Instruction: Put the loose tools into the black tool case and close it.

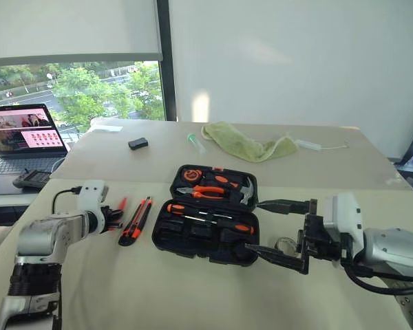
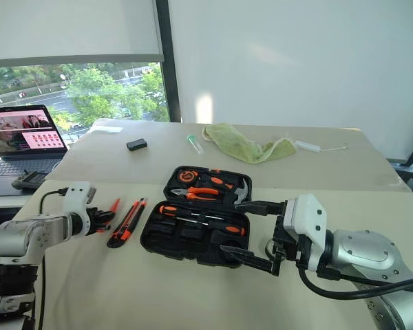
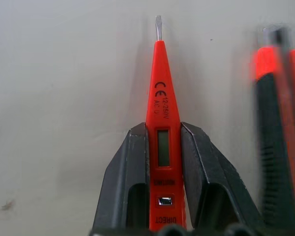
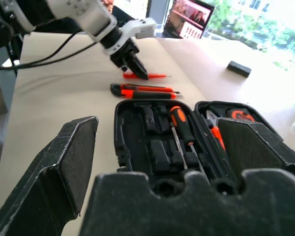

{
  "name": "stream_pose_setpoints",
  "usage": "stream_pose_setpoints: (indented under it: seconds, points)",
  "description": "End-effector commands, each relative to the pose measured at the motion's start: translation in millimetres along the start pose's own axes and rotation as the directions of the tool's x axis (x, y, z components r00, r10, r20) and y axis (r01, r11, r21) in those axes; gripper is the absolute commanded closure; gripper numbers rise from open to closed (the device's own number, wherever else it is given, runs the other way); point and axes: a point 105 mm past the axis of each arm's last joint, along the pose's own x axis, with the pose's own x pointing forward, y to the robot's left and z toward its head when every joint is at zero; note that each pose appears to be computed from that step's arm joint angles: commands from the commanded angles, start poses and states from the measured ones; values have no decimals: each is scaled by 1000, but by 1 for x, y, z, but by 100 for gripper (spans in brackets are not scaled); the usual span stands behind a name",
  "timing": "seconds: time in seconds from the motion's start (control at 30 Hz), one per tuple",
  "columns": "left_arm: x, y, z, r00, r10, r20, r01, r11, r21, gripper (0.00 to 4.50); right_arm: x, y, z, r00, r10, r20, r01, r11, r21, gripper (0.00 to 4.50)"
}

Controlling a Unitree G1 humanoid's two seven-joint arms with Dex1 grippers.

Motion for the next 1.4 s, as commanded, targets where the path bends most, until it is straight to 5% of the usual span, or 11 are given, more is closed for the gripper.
stream_pose_setpoints:
  seconds: [0.03,0.23,0.53,0.77,1.4]
  points:
    - [-29,-68,50,888,-457,51,419,850,318,406,-9,2,8,1000,-20,3,20,999,-37,0]
    - [-8,-98,22,705,-625,-335,672,437,598,406,-21,16,7,1000,5,-26,-6,999,-42,0]
    - [48,-95,9,618,-550,-561,736,154,660,406,-32,27,5,995,-58,-76,56,998,-23,0]
    - [62,-86,3,641,-474,-603,713,77,697,406,-35,32,4,991,-95,-96,94,995,-19,0]
    - [66,-95,-5,602,-494,-627,751,85,655,406,-36,31,1,988,-111,-112,109,994,-23,0]
